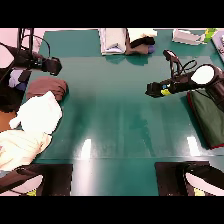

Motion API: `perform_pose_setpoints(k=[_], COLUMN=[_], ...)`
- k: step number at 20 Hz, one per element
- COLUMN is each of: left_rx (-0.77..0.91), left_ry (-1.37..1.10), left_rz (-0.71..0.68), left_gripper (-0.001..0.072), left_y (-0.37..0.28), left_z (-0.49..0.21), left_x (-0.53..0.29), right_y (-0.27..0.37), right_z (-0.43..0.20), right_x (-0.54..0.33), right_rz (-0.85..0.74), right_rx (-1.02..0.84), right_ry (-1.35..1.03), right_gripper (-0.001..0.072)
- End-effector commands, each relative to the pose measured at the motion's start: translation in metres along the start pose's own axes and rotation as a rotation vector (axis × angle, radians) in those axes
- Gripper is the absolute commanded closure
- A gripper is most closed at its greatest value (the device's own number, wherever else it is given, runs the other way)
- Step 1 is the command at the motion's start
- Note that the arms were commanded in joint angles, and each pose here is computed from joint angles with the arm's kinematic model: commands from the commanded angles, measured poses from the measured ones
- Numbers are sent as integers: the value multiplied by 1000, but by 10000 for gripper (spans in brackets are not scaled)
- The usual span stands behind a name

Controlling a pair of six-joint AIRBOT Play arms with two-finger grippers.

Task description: Fold the shirts.

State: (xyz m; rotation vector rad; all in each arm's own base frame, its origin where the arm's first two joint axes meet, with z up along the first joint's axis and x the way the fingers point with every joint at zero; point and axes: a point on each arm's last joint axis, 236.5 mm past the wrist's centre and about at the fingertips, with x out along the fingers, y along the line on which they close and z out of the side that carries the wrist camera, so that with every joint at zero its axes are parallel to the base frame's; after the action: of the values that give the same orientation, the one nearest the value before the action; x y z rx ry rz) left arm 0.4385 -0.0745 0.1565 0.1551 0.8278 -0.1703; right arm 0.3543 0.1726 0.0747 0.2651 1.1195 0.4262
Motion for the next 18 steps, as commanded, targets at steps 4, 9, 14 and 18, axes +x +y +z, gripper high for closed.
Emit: perform_pose_setpoints(k=[4, 9, 14, 18], left_rx=[-72, -68, -43, -43], left_ry=[313, 445, 345, -24], left_rz=[74, 58, 72, 117], left_gripper=[84, 87, 682, 683], left_y=[50, 45, 53, 65], left_z=[-83, -129, -76, 47], left_x=[129, 181, 146, 22], right_y=[1, 1, 6, 38], right_z=[0, 1, 17, 53], right_x=[0, 0, -6, -58], right_rz=[1, 1, 18, 71], right_rx=[-1, 0, 1, -47], right_ry=[0, -4, -77, -233], right_gripper=[694, 694, 694, 695])
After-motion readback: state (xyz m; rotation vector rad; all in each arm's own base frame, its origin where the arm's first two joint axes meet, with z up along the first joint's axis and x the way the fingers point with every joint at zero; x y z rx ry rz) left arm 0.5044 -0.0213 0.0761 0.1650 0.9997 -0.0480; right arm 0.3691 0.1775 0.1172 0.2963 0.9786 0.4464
